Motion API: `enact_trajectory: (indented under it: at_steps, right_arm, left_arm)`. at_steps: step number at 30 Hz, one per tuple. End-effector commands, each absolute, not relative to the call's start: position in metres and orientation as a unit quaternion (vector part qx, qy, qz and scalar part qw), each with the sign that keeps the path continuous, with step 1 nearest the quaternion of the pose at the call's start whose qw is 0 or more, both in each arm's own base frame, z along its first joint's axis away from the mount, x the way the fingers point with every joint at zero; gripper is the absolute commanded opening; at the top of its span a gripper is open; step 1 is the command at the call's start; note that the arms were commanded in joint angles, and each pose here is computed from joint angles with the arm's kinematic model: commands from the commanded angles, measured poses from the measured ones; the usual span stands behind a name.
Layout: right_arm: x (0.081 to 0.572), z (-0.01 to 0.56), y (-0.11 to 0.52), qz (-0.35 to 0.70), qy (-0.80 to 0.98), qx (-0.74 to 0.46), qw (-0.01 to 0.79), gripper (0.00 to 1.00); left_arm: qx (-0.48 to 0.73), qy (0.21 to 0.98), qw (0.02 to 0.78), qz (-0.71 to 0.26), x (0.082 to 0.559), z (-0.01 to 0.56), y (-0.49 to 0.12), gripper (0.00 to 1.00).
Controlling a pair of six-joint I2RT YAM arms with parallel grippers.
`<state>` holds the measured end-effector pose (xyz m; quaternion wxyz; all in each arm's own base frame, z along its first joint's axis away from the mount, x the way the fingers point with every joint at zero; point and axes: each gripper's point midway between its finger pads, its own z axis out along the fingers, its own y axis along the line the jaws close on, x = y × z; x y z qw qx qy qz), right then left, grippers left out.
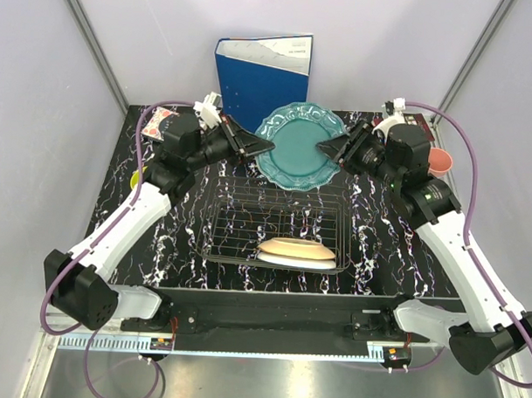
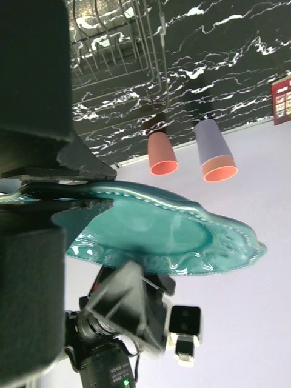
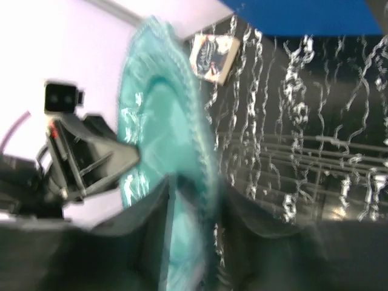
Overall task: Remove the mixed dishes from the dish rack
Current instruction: Pick up the plate from the dish rack, then place the plate at the center of the board.
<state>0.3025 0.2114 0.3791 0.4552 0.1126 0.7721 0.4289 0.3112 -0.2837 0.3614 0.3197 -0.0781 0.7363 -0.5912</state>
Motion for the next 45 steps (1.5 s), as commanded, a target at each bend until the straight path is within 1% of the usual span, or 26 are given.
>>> enact_trajectory:
  at_steps: [1,2,4,7,8,10,11,12,13,14,16,17,19,21,24,27,29,31,32,34,35,37,38,40,41,45]
  right_arm:
    - [0.301,0.396,0.227,0.482,0.746,0.092,0.450,0.28]
    - [0.301,0.395,0.227,0.482,0.747,0.091,0.449,0.11]
    - [0.301,0.393,0.226,0.481,0.747,0.094,0.449,0.00]
    - [0.301,0.394,0.223,0.476,0.747,0.092,0.456,0.00]
    - [0.301,0.396,0.222,0.474,0.746,0.090,0.458,0.00]
    - [0.305,0.403,0.214,0.466,0.741,0.098,0.474,0.00]
    - [0.307,0.405,0.209,0.461,0.740,0.101,0.480,0.00]
    - [0.310,0.415,0.202,0.453,0.733,0.107,0.496,0.00]
    - [0.315,0.418,0.193,0.439,0.731,0.112,0.509,0.00]
    - [0.319,0.421,0.186,0.426,0.730,0.122,0.520,0.00]
    - [0.332,0.431,0.171,0.408,0.725,0.145,0.536,0.00]
    - [0.339,0.434,0.163,0.397,0.723,0.162,0.542,0.00]
    - [0.366,0.423,0.139,0.374,0.724,0.217,0.537,0.00]
    - [0.394,0.407,0.122,0.357,0.730,0.268,0.517,0.00]
    - [0.434,0.383,0.089,0.338,0.729,0.333,0.494,0.00]
    - [0.472,0.363,0.061,0.318,0.727,0.372,0.482,0.00]
    - [0.497,0.350,0.056,0.313,0.734,0.375,0.472,0.00]
    - [0.510,0.341,0.055,0.301,0.744,0.368,0.470,0.00]
    - [0.522,0.328,0.054,0.292,0.752,0.365,0.465,0.00]
    - [0.533,0.320,0.052,0.285,0.755,0.365,0.464,0.00]
    - [0.541,0.301,0.051,0.276,0.763,0.371,0.452,0.00]
    - [0.551,0.295,0.053,0.276,0.767,0.361,0.452,0.00]
    - [0.559,0.281,0.054,0.271,0.775,0.357,0.445,0.00]
    - [0.569,0.280,0.056,0.275,0.776,0.349,0.447,0.00]
    - [0.576,0.265,0.056,0.270,0.783,0.348,0.439,0.00]
    - [0.592,0.244,0.060,0.277,0.789,0.343,0.427,0.00]
  left_arm:
    - [-0.020,0.660,0.376,-0.650,0.292,0.434,-0.282,0.00]
    - [-0.022,0.659,0.377,-0.650,0.292,0.434,-0.281,0.00]
    - [-0.023,0.660,0.379,-0.648,0.295,0.432,-0.282,0.00]
    - [-0.024,0.659,0.385,-0.646,0.298,0.431,-0.280,0.00]
    - [-0.023,0.658,0.389,-0.644,0.301,0.431,-0.279,0.14]
    - [-0.034,0.670,0.392,-0.629,0.308,0.425,-0.273,0.61]
    - [-0.041,0.678,0.413,-0.606,0.318,0.420,-0.260,0.99]
    - [-0.066,0.698,0.416,-0.579,0.326,0.406,-0.247,0.99]
    - [-0.075,0.697,0.432,-0.567,0.328,0.408,-0.234,0.99]
    - [-0.098,0.710,0.438,-0.543,0.337,0.394,-0.214,0.99]
    - [-0.122,0.727,0.442,-0.511,0.339,0.379,-0.197,0.99]
    - [-0.118,0.730,0.458,-0.494,0.335,0.379,-0.191,0.99]
    - [-0.141,0.743,0.454,-0.471,0.334,0.367,-0.184,0.99]
    - [-0.154,0.751,0.457,-0.451,0.329,0.359,-0.175,0.99]
    - [-0.150,0.758,0.471,-0.426,0.320,0.357,-0.169,0.99]
    - [-0.135,0.760,0.477,-0.419,0.308,0.356,-0.173,0.99]
    - [-0.125,0.765,0.467,-0.426,0.302,0.348,-0.180,0.99]
    - [-0.126,0.768,0.460,-0.427,0.297,0.339,-0.181,0.99]
    - [-0.128,0.767,0.460,-0.428,0.296,0.337,-0.180,0.99]
    - [-0.130,0.772,0.452,-0.428,0.292,0.327,-0.182,0.99]
    - [-0.130,0.774,0.448,-0.429,0.290,0.324,-0.183,0.99]
    - [-0.130,0.779,0.437,-0.431,0.287,0.316,-0.186,0.99]
    - [-0.129,0.780,0.435,-0.431,0.287,0.314,-0.187,0.99]
    - [-0.126,0.783,0.430,-0.431,0.285,0.311,-0.189,0.99]
    - [-0.125,0.785,0.430,-0.429,0.286,0.309,-0.189,0.99]
    - [-0.122,0.792,0.428,-0.419,0.287,0.304,-0.189,0.99]
